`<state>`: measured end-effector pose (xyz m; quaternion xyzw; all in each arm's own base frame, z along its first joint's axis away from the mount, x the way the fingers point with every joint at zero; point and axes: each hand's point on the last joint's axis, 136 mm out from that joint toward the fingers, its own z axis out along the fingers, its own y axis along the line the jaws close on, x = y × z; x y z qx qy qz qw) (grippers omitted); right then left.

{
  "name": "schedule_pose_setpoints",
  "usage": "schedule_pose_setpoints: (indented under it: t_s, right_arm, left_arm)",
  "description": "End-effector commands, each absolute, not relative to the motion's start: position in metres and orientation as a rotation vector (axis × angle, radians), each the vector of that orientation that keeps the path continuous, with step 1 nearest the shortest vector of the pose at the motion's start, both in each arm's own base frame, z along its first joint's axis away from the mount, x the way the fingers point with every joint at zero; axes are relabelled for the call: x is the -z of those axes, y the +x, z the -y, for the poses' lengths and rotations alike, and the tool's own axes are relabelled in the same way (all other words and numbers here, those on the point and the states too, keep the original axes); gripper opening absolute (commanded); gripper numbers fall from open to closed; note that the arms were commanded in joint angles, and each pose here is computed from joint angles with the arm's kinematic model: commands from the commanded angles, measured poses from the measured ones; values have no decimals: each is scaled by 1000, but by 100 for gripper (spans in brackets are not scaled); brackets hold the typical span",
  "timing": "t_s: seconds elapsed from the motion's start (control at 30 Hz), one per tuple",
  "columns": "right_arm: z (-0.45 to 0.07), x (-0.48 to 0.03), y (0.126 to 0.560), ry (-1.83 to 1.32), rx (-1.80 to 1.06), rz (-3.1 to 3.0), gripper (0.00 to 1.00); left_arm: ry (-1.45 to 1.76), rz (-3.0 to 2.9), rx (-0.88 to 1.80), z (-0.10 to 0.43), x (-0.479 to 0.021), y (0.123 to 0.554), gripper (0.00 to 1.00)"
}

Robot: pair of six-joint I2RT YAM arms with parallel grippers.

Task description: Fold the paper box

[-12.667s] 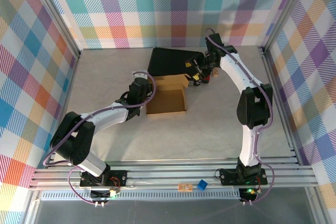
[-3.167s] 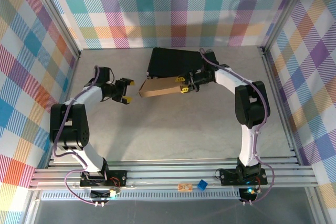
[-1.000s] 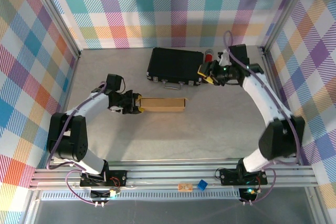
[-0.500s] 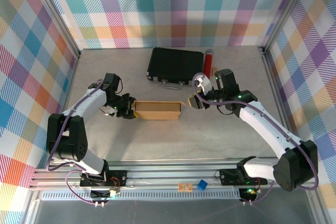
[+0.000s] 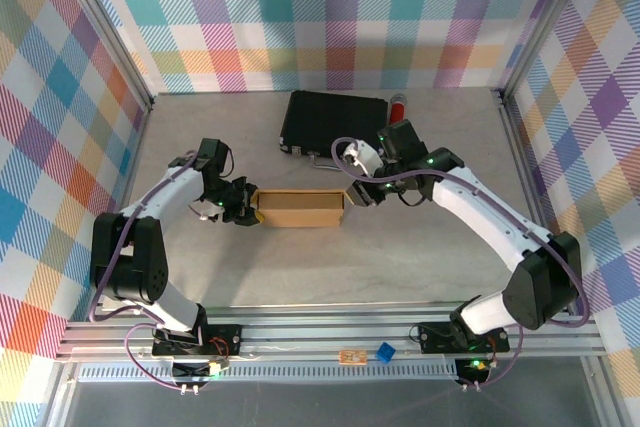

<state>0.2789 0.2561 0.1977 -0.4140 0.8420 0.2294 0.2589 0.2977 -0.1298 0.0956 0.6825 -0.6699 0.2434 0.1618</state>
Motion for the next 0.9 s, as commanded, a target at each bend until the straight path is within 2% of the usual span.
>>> schedule_pose_setpoints:
  t_s: [0.0,0.4,0.73,0.87]
  right_arm:
    - [-255,-195,276,-1173,-573,-2306,30]
    - [-267,-184,294,-1164,-507,-2357,18]
    - [-273,-178,299,-1131,-497,-2400,1]
    - [-280,-177,298,-1108,-490,-2421,0]
  left_arm:
    - [1992,1897,-646,123,-92,300,13]
    - [1989,1889,-636,123,-88,303,13]
    - [2020,1836,-652,126,-83,309,13]
    - [2035,1809,-653,126,-80,311,13]
